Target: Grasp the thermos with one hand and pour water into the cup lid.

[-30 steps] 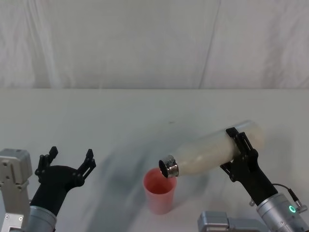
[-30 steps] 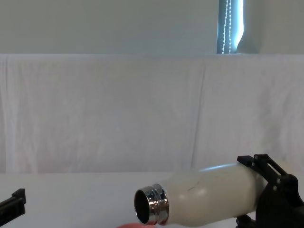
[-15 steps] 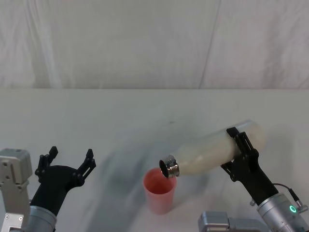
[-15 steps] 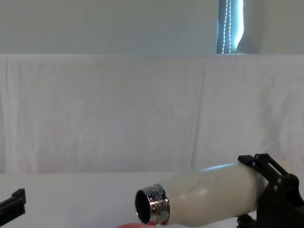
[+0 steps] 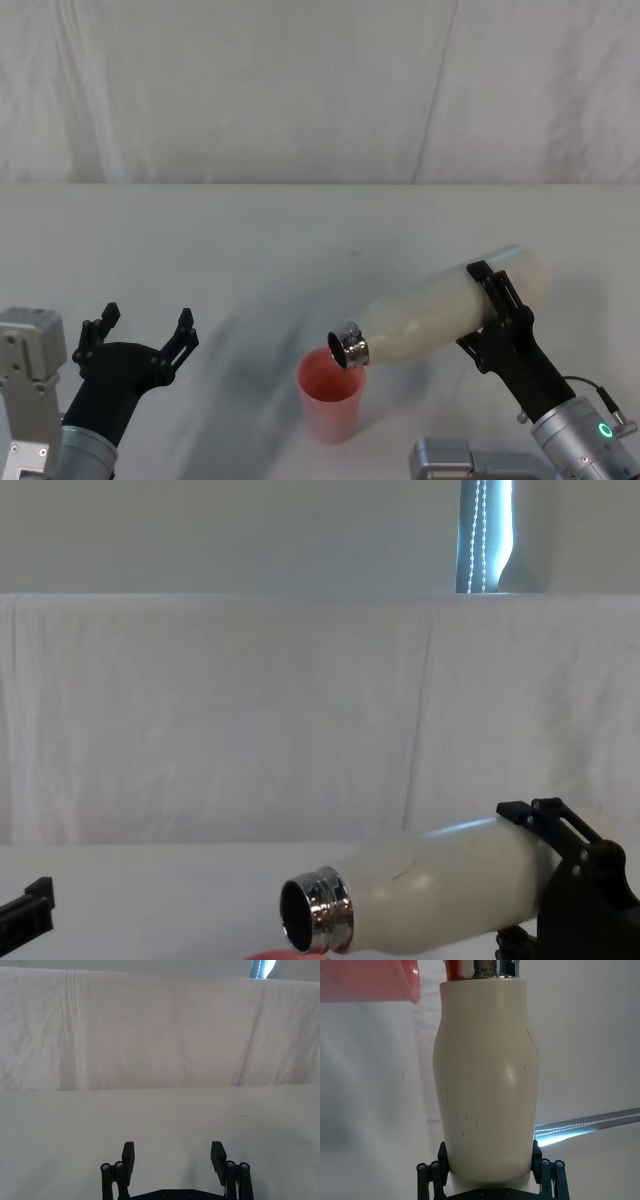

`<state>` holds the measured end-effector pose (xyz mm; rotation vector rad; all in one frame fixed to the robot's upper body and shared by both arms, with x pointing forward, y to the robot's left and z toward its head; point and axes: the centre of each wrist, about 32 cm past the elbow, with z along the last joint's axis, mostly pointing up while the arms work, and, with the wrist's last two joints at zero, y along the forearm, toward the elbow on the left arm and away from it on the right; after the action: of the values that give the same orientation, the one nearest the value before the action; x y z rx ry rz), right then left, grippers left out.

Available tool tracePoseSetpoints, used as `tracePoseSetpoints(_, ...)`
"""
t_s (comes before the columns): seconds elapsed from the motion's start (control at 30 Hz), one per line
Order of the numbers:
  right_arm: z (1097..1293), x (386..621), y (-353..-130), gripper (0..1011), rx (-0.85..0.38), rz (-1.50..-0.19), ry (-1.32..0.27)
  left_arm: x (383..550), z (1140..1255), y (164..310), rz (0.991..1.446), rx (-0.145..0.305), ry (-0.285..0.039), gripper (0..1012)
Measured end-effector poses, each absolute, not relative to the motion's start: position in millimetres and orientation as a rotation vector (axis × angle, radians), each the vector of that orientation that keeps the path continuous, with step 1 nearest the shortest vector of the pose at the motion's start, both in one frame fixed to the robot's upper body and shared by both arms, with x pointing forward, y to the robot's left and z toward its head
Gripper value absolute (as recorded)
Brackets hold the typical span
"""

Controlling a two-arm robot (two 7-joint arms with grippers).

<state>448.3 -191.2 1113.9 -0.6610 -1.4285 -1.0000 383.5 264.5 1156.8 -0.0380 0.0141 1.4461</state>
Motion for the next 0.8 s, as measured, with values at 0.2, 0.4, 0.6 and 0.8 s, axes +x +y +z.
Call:
tracePoseSetpoints(0.2, 1114.3, 448.8, -190.8, 960, -0.663, -0.997, -1.435, 383.5, 1156.8, 264.5, 1.446, -0.038, 0.014, 1001)
tracePoseSetpoints(0.4, 1114.3, 449.7, -190.3, 959, -0.666, -0.995, -1.44, 383.5, 1156.8, 264.5, 1.446, -0.038, 0.014, 1001)
tracePoseSetpoints(0.6, 1114.1, 450.6, -190.2, 960, -0.669, -0.993, -1.442, 383.5, 1156.8, 264.5, 1.446, -0.038, 0.014, 1001)
tracePoseSetpoints(0.8, 1114.0, 450.9, -190.1, 959, -0.671, -0.994, -1.442, 383.5, 1156.8, 264.5, 1.446, -0.038, 0.014, 1001)
